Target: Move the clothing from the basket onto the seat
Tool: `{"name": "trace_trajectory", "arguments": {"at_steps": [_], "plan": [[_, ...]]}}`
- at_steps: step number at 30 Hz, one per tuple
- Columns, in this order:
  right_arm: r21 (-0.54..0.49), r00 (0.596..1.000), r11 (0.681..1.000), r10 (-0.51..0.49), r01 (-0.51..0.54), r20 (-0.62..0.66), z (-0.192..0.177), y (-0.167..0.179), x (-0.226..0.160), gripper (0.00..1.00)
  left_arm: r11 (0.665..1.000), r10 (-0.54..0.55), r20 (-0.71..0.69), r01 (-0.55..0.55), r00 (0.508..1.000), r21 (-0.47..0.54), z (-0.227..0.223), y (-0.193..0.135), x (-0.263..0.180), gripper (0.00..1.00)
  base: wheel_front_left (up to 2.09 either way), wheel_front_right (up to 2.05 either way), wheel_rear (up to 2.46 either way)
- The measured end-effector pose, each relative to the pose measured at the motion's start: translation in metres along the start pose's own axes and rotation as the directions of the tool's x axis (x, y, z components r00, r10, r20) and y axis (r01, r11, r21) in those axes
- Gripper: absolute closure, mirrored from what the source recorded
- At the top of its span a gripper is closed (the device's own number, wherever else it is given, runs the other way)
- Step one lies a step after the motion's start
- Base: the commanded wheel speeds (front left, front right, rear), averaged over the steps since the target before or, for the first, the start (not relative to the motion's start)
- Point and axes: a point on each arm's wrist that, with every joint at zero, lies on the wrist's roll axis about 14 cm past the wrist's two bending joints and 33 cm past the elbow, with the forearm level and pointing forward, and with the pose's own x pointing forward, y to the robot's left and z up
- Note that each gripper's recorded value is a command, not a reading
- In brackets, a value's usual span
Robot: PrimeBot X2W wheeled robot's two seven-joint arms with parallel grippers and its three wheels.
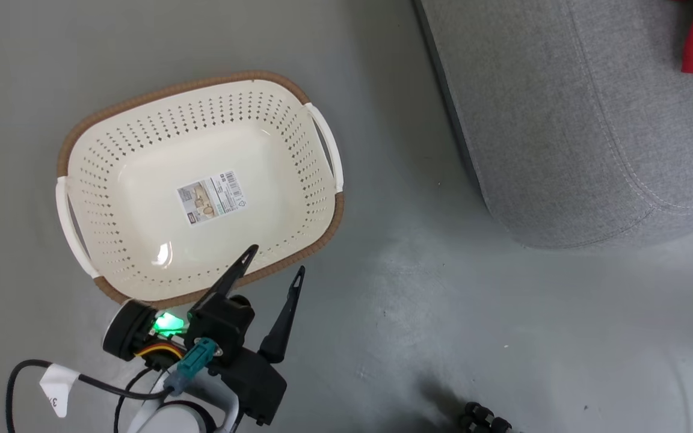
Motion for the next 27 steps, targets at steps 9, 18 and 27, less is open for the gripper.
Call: {"name": "trace_trajectory", "arguments": {"at_steps": [9,18,27], "plan": [[-0.026,0.988,0.999,-0.05,0.046,-0.144,-0.073,-0.005,-0.008,1.0,0.999,-0.023,-0.065,0.021,0.998,-0.026,-0.026,0.009,0.012,0.0,0.0,0.0,0.0],[-0.07,0.954,0.997,-0.057,0.038,-0.294,-0.151,0.004,-0.023,1.0,0.997,-0.029,-0.085,0.023,0.996,-0.07,-0.045,0.018,0.028,0.0,0.0,0.0,0.0],[-0.079,0.938,0.997,-0.036,0.009,-0.344,-0.179,0.019,-0.026,0.98,0.997,0.015,-0.08,-0.021,0.997,-0.079,-0.049,0.034,0.034,0.0,0.0,0.0,0.0]]}}
